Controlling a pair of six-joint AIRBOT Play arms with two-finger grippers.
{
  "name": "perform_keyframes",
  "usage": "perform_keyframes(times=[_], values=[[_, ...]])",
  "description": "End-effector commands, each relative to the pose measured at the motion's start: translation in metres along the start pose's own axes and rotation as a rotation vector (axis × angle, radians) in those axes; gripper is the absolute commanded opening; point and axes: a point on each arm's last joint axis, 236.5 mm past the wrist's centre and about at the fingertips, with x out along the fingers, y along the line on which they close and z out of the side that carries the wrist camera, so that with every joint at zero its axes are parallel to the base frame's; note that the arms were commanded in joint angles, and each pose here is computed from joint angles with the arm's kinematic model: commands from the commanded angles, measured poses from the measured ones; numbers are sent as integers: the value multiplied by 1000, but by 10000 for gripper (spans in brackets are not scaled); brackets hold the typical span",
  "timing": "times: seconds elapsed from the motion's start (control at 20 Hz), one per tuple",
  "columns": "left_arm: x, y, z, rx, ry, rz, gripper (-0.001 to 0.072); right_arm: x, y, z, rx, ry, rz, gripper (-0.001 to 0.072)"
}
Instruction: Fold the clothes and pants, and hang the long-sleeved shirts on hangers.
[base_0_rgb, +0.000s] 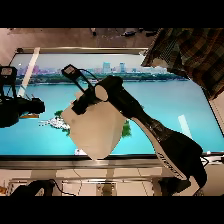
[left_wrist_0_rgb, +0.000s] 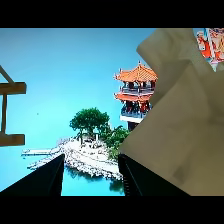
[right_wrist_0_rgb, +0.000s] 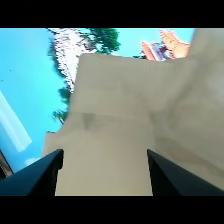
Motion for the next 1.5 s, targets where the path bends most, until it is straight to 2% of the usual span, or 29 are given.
perform_keyframes(times=[0.0,0.2,0.3,0.35,0.45,0.5,0.55,0.6,0.7,0.75,0.85,1.0,1.15,1.3,1.45], values=[[2,-1,-1,-3,8,-6,402,64,28,2,62,-57,32,622],[2,-7,-1,-17,7,-28,402,167,30,-82,250,164,-15,622],[2,-8,0,-20,3,-32,403,175,15,-88,328,190,-29,621],[2,-10,1,-25,-1,-41,403,175,8,-84,344,179,-36,581],[2,-14,6,-37,-23,-57,402,177,-7,-92,445,195,-67,433],[2,-16,8,-45,-31,-69,402,178,-16,-98,514,207,-81,307],[2,-17,9,-47,-33,-73,402,176,-24,-101,560,210,-91,142],[2,-17,9,-48,-33,-74,402,174,-29,-101,601,209,-92,31],[2,-17,9,-46,-32,-71,402,161,-34,-92,592,194,-86,26],[2,-16,8,-42,-32,-66,396,149,-33,-81,531,172,-79,26],[5,-16,4,-7,-23,-67,261,114,-32,-53,386,122,-70,26],[14,-19,-10,33,11,-76,266,37,-24,-25,175,103,-77,26],[18,-44,-14,49,9,-175,266,-49,-10,-17,19,120,-78,26],[19,-75,-8,80,-16,-308,266,-118,6,-21,-22,133,-72,25],[28,-89,-7,124,-23,-369,266,-173,17,-42,-31,185,-77,24]])
